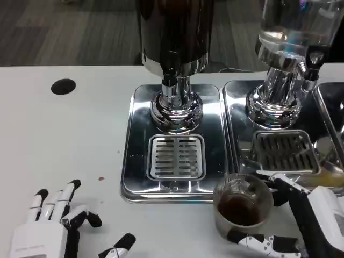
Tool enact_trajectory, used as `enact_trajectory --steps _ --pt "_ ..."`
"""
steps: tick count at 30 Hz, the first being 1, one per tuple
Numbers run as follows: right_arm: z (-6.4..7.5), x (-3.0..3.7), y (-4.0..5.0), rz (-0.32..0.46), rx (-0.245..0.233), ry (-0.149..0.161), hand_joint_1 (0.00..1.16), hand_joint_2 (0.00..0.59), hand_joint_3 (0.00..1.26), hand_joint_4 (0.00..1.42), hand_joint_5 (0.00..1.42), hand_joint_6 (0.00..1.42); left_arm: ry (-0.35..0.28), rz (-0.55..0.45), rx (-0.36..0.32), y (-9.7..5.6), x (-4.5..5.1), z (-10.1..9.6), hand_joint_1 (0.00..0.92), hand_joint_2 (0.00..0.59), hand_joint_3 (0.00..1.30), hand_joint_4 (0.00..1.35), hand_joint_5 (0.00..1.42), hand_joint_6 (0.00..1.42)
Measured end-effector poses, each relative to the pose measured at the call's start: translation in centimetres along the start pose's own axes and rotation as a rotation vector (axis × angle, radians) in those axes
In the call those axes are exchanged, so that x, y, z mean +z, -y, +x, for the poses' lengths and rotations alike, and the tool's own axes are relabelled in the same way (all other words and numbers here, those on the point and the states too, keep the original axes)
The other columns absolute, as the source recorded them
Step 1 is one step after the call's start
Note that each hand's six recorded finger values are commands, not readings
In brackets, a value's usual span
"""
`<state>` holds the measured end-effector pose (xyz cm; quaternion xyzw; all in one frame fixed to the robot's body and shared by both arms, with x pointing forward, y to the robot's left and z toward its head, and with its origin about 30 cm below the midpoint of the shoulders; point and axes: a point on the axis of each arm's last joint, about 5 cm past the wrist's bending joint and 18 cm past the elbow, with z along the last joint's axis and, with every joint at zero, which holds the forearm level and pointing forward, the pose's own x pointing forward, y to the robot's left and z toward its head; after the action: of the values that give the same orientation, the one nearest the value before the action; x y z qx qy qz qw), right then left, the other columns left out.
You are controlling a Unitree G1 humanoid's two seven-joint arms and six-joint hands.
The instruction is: Grasp the cup under the faucet to collect the drink, then remove the cup.
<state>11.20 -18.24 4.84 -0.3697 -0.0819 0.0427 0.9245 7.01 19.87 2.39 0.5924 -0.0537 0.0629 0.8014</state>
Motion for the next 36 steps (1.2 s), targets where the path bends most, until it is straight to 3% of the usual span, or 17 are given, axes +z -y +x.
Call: enact_trajectory --steps 19,24,31,36 --pt "0.40 -0.05 -0.03 0.018 0.038 0.007 0.78 0.181 0.32 0.40 0.40 0.49 -0.003 -0.004 0.001 -0.01 0.00 0.00 0.000 0.133 0.70 0.10 0.20 0.10" --pt "0.42 -0.05 -0.04 0.017 0.053 0.009 0.76 0.187 0.22 0.26 0.30 0.42 0.000 -0.008 0.006 -0.01 0.02 -0.01 0.000 0.148 0.72 0.11 0.22 0.11" --pt "0.72 -0.28 0.23 0.015 0.112 0.006 0.71 0.184 0.14 0.17 0.20 0.36 0.010 -0.016 0.026 -0.01 0.07 -0.05 0.000 0.146 0.73 0.11 0.23 0.11" --pt "0.83 -0.35 0.37 0.017 0.134 0.004 0.65 0.171 0.00 0.00 0.05 0.23 0.017 -0.023 0.027 -0.01 0.12 -0.05 0.000 0.147 0.74 0.11 0.24 0.11"
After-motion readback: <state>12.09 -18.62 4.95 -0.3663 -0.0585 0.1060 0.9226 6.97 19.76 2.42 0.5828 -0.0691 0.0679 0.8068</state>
